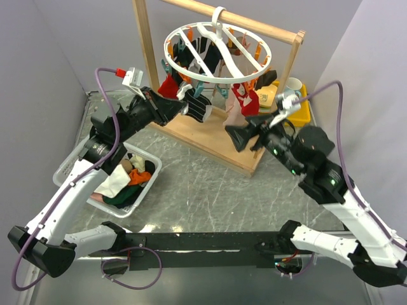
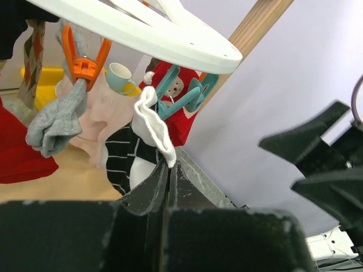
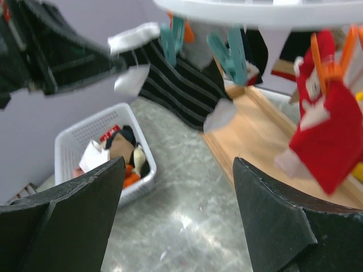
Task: Remove the socks clipped to the hanger
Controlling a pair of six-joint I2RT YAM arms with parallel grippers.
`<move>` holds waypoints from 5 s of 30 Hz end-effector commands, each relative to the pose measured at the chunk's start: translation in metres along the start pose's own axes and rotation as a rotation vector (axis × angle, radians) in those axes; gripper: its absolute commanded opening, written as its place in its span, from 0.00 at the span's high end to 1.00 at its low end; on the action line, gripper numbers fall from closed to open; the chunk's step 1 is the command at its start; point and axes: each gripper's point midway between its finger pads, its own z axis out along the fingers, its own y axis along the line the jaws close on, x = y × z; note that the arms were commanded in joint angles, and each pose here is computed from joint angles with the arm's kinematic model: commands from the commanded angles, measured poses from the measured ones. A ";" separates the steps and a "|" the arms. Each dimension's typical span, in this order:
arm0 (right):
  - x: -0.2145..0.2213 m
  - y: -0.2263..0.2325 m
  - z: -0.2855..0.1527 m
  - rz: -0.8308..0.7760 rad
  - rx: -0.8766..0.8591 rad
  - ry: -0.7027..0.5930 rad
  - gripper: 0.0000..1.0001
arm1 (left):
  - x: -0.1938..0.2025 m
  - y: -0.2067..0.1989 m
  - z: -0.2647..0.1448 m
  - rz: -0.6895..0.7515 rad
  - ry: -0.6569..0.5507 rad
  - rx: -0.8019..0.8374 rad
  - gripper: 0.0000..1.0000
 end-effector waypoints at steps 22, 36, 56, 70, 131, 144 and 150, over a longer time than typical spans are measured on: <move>-0.042 0.027 0.030 0.101 -0.314 -0.103 0.01 | -0.020 -0.045 -0.027 0.013 0.003 0.095 0.99; -0.038 0.026 0.059 0.203 -0.408 -0.087 0.00 | -0.021 -0.054 -0.025 0.011 0.009 0.134 0.99; -0.040 0.038 0.103 0.226 -0.412 -0.175 0.01 | -0.023 -0.059 -0.027 0.026 0.027 0.139 0.99; -0.051 0.035 0.126 0.389 -0.268 -0.267 0.07 | -0.022 -0.063 -0.028 0.013 0.030 0.154 0.99; -0.046 -0.009 0.038 0.151 -0.050 -0.249 0.08 | 0.026 0.112 -0.147 0.192 0.153 -0.863 0.99; -0.004 -0.046 -0.016 0.043 0.116 -0.139 0.08 | 0.026 0.195 -0.221 0.107 0.053 -1.208 0.99; 0.023 -0.047 -0.024 0.081 0.104 -0.086 0.08 | 0.015 0.214 -0.249 0.146 -0.002 -1.372 0.99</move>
